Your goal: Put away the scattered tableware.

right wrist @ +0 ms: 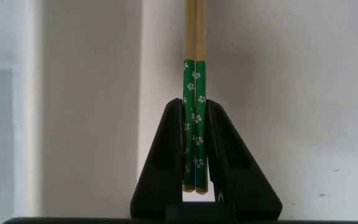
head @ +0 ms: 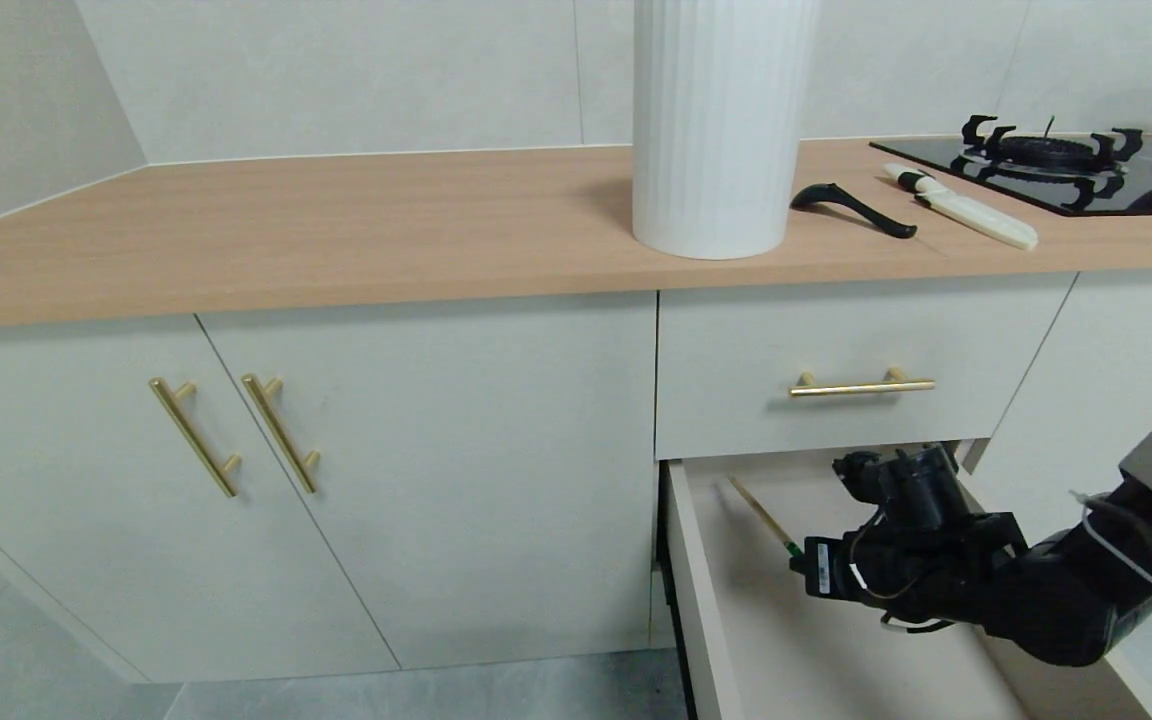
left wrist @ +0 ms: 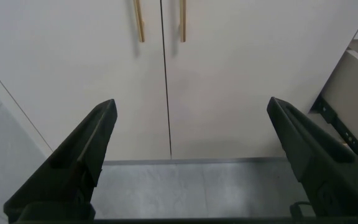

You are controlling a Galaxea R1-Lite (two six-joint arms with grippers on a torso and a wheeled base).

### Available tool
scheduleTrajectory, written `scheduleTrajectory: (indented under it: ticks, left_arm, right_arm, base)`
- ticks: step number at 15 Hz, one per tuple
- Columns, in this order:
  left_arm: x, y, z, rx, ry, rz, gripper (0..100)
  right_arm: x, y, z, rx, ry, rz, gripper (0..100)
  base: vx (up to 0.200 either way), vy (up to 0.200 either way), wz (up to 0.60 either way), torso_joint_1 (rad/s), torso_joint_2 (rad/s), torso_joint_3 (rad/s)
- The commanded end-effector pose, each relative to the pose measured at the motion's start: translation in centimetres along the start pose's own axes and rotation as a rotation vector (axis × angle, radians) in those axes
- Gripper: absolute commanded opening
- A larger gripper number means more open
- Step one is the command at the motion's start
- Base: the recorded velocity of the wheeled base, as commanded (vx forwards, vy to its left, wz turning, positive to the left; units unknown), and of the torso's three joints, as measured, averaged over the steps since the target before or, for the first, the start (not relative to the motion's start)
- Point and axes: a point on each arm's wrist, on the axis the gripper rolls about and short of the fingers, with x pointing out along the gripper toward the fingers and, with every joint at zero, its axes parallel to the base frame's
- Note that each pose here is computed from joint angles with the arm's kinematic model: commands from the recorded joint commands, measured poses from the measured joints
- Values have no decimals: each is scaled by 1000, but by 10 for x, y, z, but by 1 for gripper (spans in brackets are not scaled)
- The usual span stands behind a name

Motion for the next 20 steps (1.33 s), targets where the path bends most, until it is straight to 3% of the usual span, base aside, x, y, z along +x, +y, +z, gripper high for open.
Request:
scheduleTrajectory:
  ticks: [1, 4, 20]
  left_arm:
    - [0, 0, 0, 0, 0, 1, 100]
    - [0, 0, 0, 0, 0, 1, 100]
    - [0, 0, 0, 0, 0, 1, 100]
  right_arm:
    - [16, -6, -15, -1, 59, -24, 0]
    - [37, -13, -29, -1, 124, -52, 0]
    - [70, -12, -51, -36, 132, -116, 0]
  base:
    - [0, 0, 0, 0, 0, 0]
    - [0, 0, 0, 0, 0, 0]
    - [0, 0, 0, 0, 0, 0]
